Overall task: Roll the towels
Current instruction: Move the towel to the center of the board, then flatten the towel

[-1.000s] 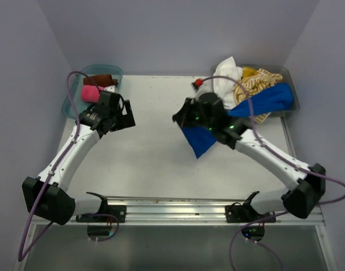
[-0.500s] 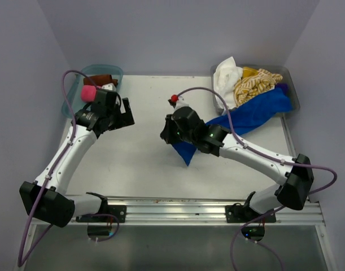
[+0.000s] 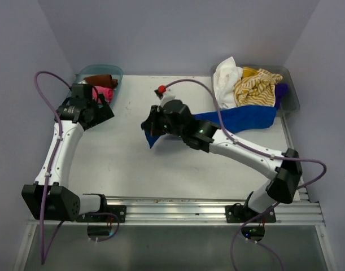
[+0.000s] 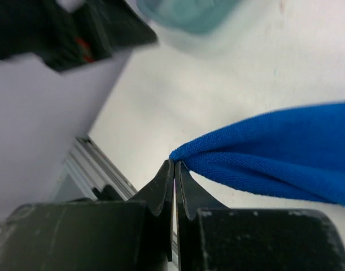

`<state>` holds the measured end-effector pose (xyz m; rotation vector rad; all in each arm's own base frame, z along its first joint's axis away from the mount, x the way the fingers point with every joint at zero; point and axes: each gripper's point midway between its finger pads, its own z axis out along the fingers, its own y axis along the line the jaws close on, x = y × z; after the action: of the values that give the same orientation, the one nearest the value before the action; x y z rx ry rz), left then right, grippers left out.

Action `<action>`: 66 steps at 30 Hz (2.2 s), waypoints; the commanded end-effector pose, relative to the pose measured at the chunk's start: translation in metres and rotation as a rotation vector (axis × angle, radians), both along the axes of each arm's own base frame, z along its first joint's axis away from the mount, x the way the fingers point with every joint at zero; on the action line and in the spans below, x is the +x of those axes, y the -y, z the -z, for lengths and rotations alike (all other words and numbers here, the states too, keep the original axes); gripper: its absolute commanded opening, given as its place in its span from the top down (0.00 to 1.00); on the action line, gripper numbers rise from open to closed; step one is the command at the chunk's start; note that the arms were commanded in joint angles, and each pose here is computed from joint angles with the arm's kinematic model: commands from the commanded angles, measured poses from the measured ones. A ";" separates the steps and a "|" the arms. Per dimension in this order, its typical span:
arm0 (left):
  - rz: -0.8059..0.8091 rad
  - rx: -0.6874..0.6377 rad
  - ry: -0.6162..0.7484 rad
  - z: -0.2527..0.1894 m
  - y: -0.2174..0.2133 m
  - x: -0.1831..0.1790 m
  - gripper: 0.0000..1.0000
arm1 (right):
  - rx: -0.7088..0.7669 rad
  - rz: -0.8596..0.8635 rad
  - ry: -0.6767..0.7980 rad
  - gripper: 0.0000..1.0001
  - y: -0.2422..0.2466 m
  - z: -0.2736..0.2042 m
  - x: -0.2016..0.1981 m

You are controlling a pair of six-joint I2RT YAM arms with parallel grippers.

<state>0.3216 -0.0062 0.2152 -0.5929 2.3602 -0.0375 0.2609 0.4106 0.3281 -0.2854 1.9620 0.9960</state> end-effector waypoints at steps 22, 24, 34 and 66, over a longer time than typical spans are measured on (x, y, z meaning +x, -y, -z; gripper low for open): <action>0.314 -0.176 -0.238 0.095 0.109 -0.082 0.15 | -0.331 0.500 -0.297 0.18 0.230 0.166 0.018; 0.312 -0.189 -0.304 0.113 0.118 -0.107 0.16 | -0.321 0.537 -0.306 0.18 0.244 0.167 0.016; 0.248 -0.241 -0.356 0.154 0.131 -0.137 0.30 | -0.328 0.552 -0.341 0.18 0.251 0.179 0.016; 0.150 -0.174 -0.344 0.188 0.120 -0.122 0.26 | -0.288 0.681 -0.481 0.17 0.322 0.202 0.007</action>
<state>0.1971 -0.1258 0.0377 -0.5066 2.7521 -0.2468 0.2678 0.0825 0.1260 0.5184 2.3749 0.3107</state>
